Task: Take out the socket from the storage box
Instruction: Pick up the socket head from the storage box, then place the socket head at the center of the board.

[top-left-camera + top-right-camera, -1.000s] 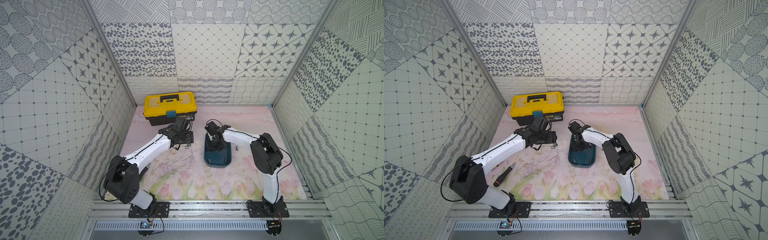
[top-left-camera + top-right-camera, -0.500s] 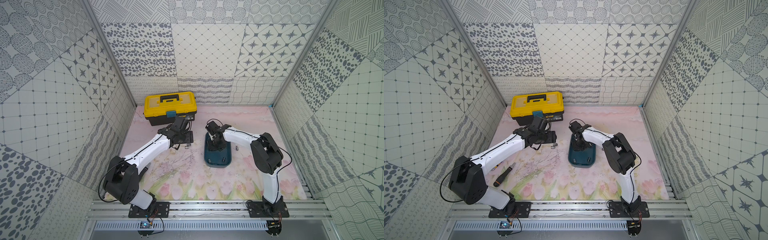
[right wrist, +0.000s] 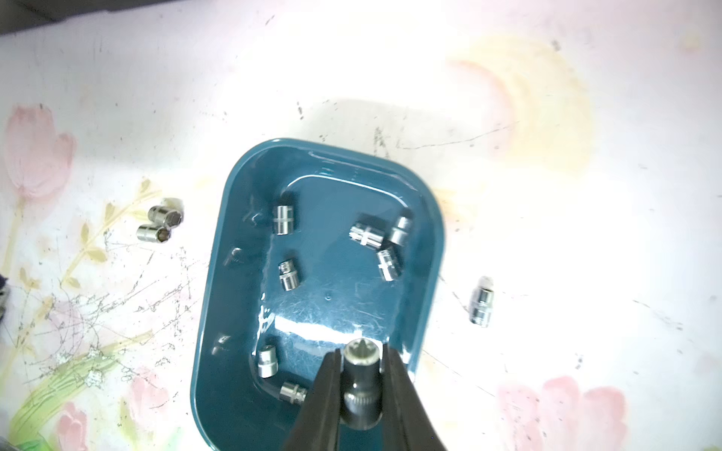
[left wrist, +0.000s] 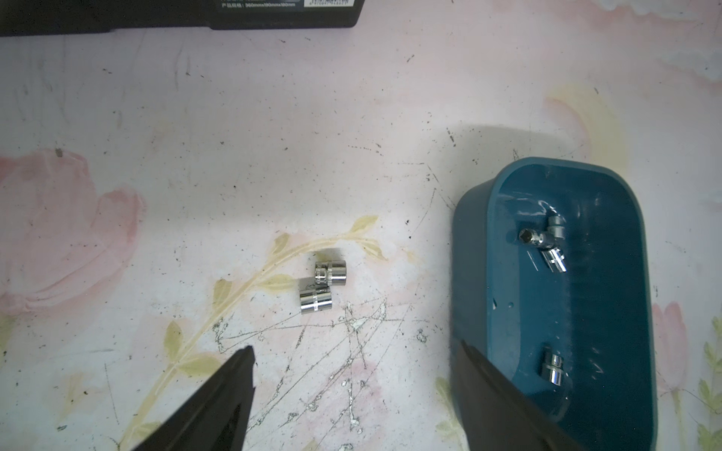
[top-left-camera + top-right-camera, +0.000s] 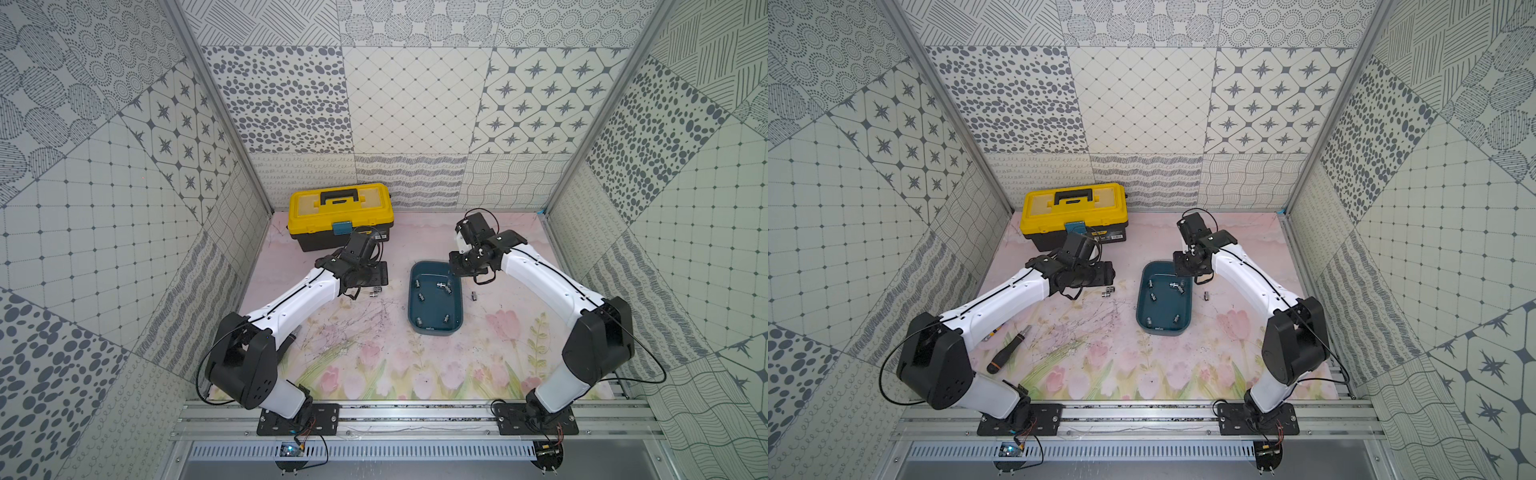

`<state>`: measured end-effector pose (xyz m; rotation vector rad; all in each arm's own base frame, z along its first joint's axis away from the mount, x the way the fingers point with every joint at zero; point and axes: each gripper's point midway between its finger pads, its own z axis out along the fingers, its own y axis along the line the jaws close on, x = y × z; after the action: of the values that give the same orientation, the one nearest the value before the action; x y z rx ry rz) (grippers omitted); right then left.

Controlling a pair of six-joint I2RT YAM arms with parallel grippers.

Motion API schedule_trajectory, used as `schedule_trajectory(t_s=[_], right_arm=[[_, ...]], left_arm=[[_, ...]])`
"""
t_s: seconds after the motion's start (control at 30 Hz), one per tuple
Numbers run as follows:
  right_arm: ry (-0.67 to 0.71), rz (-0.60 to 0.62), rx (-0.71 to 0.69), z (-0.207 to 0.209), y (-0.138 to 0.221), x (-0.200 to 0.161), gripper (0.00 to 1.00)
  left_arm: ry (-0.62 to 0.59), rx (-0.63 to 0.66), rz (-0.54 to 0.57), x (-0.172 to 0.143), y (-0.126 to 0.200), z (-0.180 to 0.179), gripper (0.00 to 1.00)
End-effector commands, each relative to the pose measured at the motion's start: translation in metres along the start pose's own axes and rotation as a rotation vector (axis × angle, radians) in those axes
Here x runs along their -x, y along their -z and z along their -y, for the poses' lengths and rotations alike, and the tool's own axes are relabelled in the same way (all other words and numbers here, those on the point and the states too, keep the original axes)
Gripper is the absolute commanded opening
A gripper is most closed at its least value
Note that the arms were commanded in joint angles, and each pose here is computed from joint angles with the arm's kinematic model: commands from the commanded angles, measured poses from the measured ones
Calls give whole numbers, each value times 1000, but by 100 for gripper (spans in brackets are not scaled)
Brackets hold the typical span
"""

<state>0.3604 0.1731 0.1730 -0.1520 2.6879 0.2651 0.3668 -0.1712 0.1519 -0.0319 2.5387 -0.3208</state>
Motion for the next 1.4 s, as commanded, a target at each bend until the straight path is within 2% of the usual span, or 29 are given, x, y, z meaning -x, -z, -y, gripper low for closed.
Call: schedule_trajectory(t_s=[0.0, 0.23, 0.47, 0.93, 1.37], right_arm=[[-17, -45, -35, 28, -1, -14, 14], [-92, -95, -112, 78, -23, -26, 15], [-109, -150, -165, 100, -58, -42, 17], [-120, -218, -197, 118, -99, -57, 17], [-126, -250, -211, 126, -114, -66, 21]], left_arm=[[-19, -53, 35, 13, 5, 11, 87], [-33, -65, 41, 14, 10, 12, 91], [-30, -61, 47, 13, 14, 11, 93], [-26, -68, 44, 11, 15, 12, 93], [-21, -68, 44, 12, 14, 12, 93]])
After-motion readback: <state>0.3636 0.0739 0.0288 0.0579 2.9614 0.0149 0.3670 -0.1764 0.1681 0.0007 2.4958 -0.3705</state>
